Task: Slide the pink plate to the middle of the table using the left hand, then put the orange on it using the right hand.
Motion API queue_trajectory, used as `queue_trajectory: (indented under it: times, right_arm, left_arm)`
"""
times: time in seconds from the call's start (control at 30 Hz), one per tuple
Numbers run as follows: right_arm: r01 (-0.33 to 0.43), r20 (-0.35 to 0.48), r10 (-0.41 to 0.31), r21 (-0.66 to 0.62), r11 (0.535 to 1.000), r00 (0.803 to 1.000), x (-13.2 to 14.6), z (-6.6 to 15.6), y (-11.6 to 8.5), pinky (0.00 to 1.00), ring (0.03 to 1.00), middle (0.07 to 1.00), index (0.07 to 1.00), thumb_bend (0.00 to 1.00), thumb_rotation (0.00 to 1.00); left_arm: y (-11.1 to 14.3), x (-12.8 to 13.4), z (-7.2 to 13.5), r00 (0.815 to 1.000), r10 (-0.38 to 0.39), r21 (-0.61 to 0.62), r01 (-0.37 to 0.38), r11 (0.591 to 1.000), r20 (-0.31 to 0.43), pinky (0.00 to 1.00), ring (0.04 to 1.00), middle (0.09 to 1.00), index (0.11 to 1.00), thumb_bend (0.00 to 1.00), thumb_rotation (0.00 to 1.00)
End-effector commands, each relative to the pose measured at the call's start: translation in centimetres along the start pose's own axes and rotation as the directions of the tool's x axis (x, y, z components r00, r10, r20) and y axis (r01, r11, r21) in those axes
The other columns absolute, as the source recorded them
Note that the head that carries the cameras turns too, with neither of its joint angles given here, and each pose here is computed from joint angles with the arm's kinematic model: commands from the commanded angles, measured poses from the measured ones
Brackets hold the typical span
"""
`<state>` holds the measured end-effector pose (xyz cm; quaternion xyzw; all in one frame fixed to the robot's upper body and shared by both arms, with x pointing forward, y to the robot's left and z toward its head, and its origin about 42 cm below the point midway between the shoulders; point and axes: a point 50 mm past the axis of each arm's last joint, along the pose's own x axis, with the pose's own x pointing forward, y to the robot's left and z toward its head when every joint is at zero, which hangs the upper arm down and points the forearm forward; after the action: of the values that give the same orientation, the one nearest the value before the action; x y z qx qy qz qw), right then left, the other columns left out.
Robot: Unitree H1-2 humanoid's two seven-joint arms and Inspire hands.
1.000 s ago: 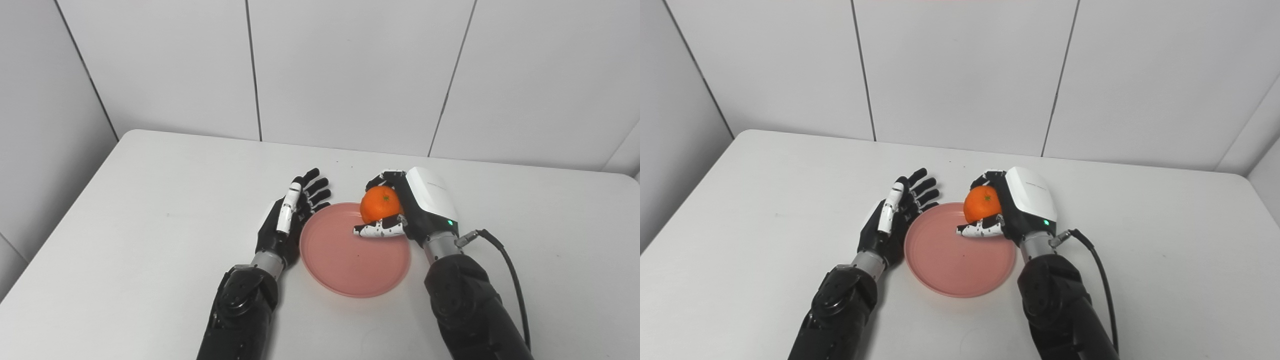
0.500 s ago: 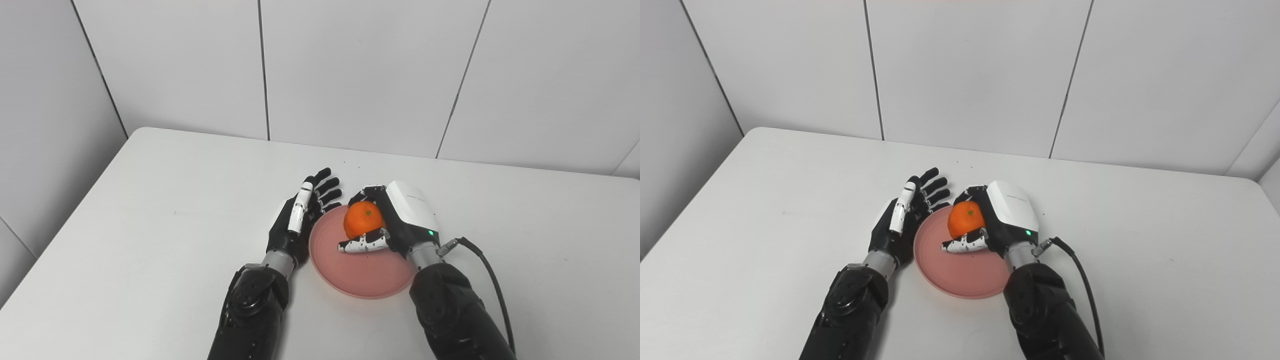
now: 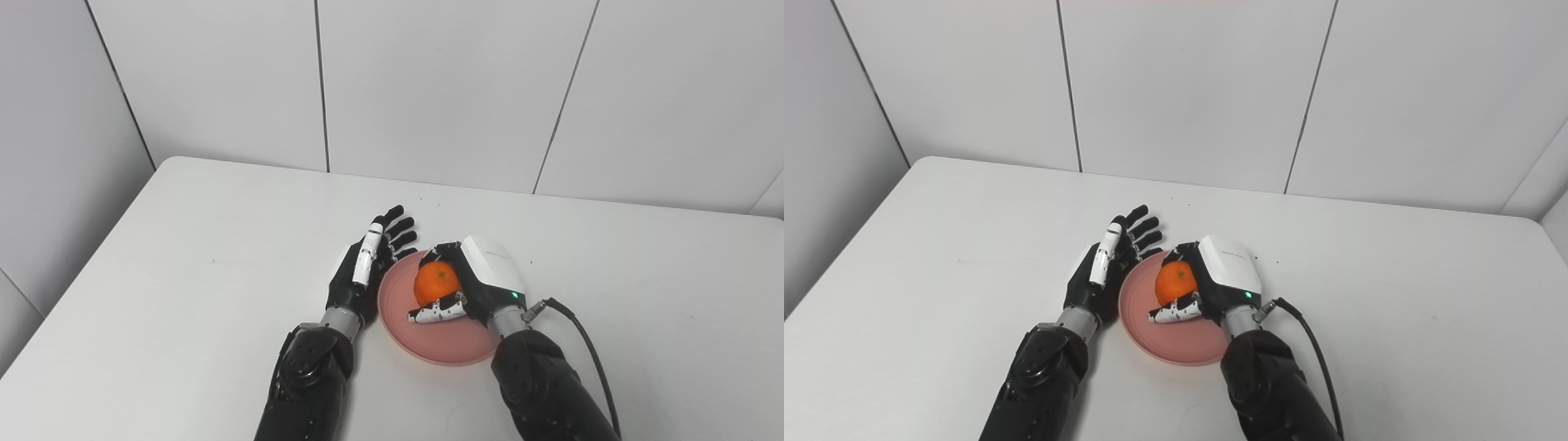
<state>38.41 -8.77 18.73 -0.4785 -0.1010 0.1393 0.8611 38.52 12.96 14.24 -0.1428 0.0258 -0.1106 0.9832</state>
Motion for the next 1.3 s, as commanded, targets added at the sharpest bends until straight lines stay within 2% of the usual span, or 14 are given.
queue_trajectory:
  times: [0.0,0.27,0.47,0.6,0.63,0.67,0.7,0.73,0.77,0.8,0.9,0.93,1.07,1.27]
  right_arm:
    - [0.047,0.072,-0.046,-0.013,0.999,0.996,0.6,1.0,-1.0,0.19,0.276,0.475,0.486,0.53,0.00]
    - [0.041,0.054,-0.040,-0.018,0.999,0.998,0.2,0.6,-0.8,0.18,0.264,0.474,0.486,0.53,0.00]
    - [0.058,0.053,-0.057,-0.017,0.998,0.997,0.0,0.7,-1.1,0.22,0.324,0.480,0.489,0.53,0.00]
    - [0.066,0.056,-0.065,-0.025,0.997,0.996,-0.2,1.0,-1.4,0.21,0.308,0.478,0.491,0.53,0.00]
    - [0.059,0.053,-0.058,-0.031,0.998,0.997,-0.2,1.1,-1.5,0.26,0.377,0.482,0.583,0.55,0.00]
    - [0.054,0.049,-0.052,-0.033,0.998,0.997,-0.2,1.2,-1.6,0.39,0.517,0.609,0.671,0.70,0.14]
    - [0.050,0.046,-0.048,-0.033,0.998,0.998,-0.2,1.2,-1.7,0.43,0.561,0.651,0.707,0.75,0.19]
    - [0.044,0.046,-0.043,-0.028,0.999,0.998,-0.3,1.2,-1.9,0.45,0.584,0.673,0.726,0.78,0.22]
    - [0.041,0.046,-0.040,-0.025,0.999,0.998,-0.4,1.1,-2.0,0.54,0.672,0.755,0.782,0.84,0.26]
    - [0.033,0.047,-0.032,-0.023,0.999,0.998,-0.4,1.1,-2.1,0.57,0.702,0.783,0.801,0.86,0.27]
    - [0.023,0.049,-0.022,-0.018,1.000,0.999,-0.5,0.9,-2.5,0.71,0.814,0.871,0.906,0.97,0.42]
    - [0.021,0.051,-0.021,-0.018,1.000,0.998,-0.5,0.8,-2.5,0.77,0.852,0.897,0.936,0.99,0.49]
    - [0.025,0.069,-0.024,-0.007,1.000,0.997,-0.7,0.6,-2.7,0.86,0.909,0.941,0.976,1.00,0.57]
    - [0.060,0.112,-0.061,0.016,0.998,0.992,-1.1,0.6,-3.2,0.90,0.941,0.969,0.996,1.00,0.66]
  left_arm:
    - [0.4,-0.2,-0.8,0.999,0.026,0.005,-0.026,1.000,-0.041,0.83,0.869,0.878,0.879,0.38,1.00]
    - [0.7,-0.4,-0.6,0.999,0.022,0.005,-0.022,1.000,-0.039,0.84,0.868,0.878,0.878,0.39,1.00]
    - [1.2,-0.5,-0.5,0.999,0.017,0.007,-0.017,1.000,-0.034,0.84,0.872,0.878,0.876,0.40,1.00]
    - [1.6,-0.6,-0.4,0.999,0.020,-0.001,-0.020,1.000,-0.036,0.85,0.875,0.879,0.880,0.40,1.00]
    - [1.7,-0.7,-0.4,0.999,0.019,-0.004,-0.020,1.000,-0.035,0.85,0.875,0.878,0.879,0.40,1.00]
    - [1.9,-0.7,-0.4,0.999,0.019,-0.005,-0.019,1.000,-0.035,0.85,0.877,0.879,0.878,0.40,1.00]
    - [1.9,-0.7,-0.3,0.999,0.018,-0.005,-0.018,1.000,-0.035,0.85,0.877,0.880,0.877,0.40,1.00]
    - [2.0,-0.7,-0.3,0.999,0.019,-0.003,-0.019,1.000,-0.035,0.85,0.878,0.880,0.876,0.40,1.00]
    - [2.1,-0.8,-0.3,0.999,0.020,-0.002,-0.020,1.000,-0.035,0.85,0.877,0.879,0.875,0.40,1.00]
    - [2.1,-0.8,-0.2,0.999,0.019,0.000,-0.019,1.000,-0.035,0.84,0.877,0.879,0.874,0.39,1.00]
    - [2.3,-0.8,-0.1,0.999,0.018,0.009,-0.018,1.000,-0.035,0.83,0.877,0.877,0.873,0.38,1.00]
    - [2.3,-0.8,-0.1,0.999,0.019,0.015,-0.019,1.000,-0.035,0.83,0.876,0.876,0.872,0.38,1.00]
    - [2.5,-0.8,-0.1,0.999,0.023,0.024,-0.022,0.999,-0.035,0.83,0.872,0.876,0.873,0.37,1.00]
    - [2.7,-0.8,-0.1,0.999,0.012,0.024,-0.011,1.000,-0.030,0.84,0.883,0.888,0.882,0.37,1.00]
